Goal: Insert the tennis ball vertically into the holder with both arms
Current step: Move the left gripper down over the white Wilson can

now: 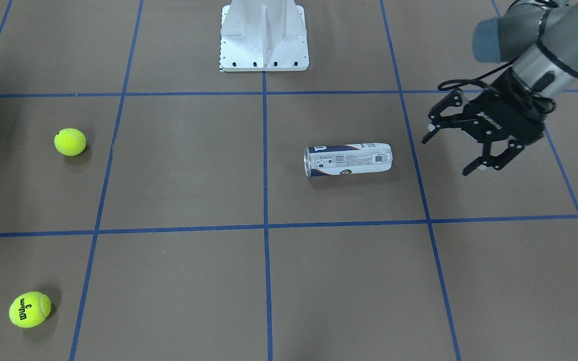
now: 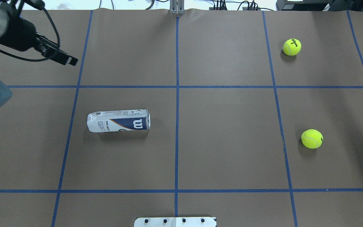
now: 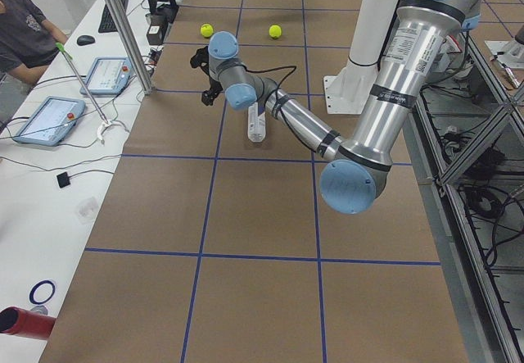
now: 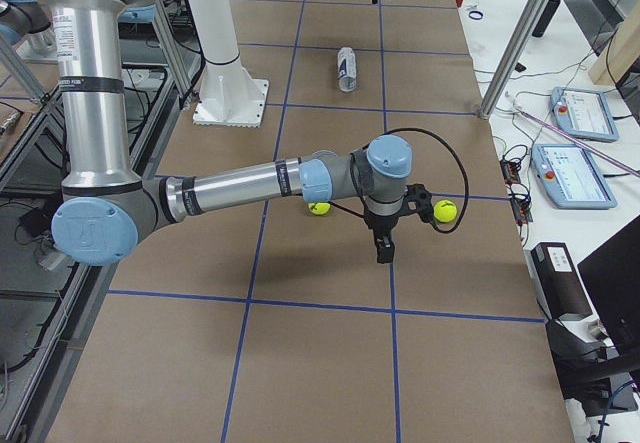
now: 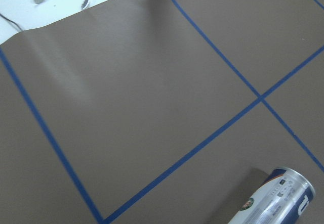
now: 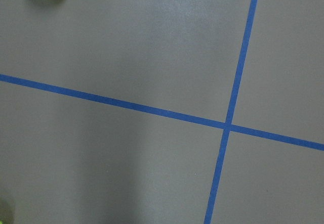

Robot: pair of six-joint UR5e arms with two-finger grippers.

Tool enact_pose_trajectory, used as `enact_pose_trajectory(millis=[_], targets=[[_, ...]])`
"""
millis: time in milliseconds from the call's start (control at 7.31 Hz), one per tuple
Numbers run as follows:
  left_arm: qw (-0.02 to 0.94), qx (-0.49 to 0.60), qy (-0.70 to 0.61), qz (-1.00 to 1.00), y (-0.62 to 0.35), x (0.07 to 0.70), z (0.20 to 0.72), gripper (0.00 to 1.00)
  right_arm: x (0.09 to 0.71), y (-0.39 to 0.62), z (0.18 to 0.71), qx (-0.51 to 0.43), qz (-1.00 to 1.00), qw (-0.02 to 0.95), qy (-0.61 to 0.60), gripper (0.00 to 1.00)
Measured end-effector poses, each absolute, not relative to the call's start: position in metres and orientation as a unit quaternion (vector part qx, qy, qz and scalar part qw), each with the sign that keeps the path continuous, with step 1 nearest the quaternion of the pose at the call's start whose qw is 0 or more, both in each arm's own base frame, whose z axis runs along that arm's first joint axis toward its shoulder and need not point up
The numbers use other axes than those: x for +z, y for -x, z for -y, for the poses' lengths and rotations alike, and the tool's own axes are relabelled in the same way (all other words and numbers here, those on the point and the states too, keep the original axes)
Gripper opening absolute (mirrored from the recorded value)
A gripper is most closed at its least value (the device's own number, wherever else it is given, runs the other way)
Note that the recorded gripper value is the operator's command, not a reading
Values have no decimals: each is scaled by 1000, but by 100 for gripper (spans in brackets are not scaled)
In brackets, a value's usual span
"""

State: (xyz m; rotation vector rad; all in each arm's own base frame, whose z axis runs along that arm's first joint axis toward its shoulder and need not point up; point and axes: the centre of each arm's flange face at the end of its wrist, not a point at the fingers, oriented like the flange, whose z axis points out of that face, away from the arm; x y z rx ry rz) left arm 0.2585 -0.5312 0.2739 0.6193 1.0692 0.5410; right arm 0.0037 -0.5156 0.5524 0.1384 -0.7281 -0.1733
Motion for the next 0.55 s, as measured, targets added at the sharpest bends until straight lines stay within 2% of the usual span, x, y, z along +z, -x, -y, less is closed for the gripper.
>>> enact_pose_trajectory(millis=[274,547], targets=[[746,334,-325,-476,-347,241,495,98,551,-3,515,-85,357,928,-68,100],[723,417,-357,-418,-416,241,459,98,550,-2,514,-86,363,925,-67,100]])
